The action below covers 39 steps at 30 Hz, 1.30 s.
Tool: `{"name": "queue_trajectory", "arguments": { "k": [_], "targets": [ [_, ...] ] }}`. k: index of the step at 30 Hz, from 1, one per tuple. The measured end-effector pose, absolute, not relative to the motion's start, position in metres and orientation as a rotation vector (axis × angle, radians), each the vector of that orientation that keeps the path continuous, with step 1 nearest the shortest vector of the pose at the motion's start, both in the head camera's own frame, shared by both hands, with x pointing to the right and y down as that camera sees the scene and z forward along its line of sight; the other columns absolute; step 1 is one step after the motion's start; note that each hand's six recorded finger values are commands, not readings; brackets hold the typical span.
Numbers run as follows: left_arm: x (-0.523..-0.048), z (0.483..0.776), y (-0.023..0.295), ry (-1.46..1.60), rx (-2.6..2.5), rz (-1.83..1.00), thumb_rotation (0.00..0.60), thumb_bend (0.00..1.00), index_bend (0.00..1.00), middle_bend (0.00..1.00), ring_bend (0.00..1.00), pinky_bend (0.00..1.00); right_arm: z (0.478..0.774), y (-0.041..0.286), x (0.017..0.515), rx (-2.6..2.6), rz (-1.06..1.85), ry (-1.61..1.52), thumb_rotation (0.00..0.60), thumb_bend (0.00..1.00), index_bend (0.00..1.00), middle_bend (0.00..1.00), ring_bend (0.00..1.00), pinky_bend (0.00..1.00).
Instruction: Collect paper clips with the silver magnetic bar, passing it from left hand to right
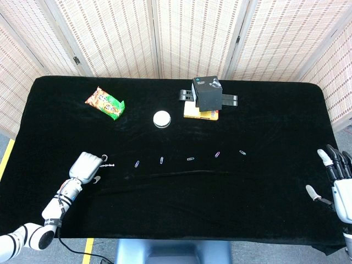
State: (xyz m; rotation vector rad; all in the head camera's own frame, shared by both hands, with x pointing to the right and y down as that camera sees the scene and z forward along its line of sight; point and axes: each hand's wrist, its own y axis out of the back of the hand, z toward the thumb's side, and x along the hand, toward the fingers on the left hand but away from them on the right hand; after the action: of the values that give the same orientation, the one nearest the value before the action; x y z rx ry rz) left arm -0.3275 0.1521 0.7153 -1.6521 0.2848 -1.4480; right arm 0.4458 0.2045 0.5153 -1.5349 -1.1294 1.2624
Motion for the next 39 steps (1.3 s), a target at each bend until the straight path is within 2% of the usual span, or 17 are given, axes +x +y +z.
{"name": "queue_trajectory", "arguments": {
  "k": [12, 22, 39],
  "targets": [
    [-0.329, 0.723, 0.145, 0.297, -1.642, -1.461, 0.600, 0.25, 0.48, 0.91, 0.97, 0.97, 0.515, 0.206, 0.447, -1.538, 1.266, -1.127, 0.600, 0.26, 0.00, 0.00, 0.00, 0.00],
    [-0.328, 0.729, 0.142, 0.260, -1.691, -1.472, 0.600, 0.40, 0.52, 0.92, 0.97, 0.97, 0.518, 0.204, 0.446, -1.536, 1.279, -1.117, 0.600, 0.26, 0.00, 0.00, 0.00, 0.00],
    [-0.330, 0.739, 0.135, 0.231, -1.705, -1.488, 0.600, 0.40, 0.51, 0.94, 0.96, 0.97, 0.520, 0.201, 0.450, -1.522, 1.301, -1.128, 0.600, 0.26, 0.00, 0.00, 0.00, 0.00]
  ]
}}
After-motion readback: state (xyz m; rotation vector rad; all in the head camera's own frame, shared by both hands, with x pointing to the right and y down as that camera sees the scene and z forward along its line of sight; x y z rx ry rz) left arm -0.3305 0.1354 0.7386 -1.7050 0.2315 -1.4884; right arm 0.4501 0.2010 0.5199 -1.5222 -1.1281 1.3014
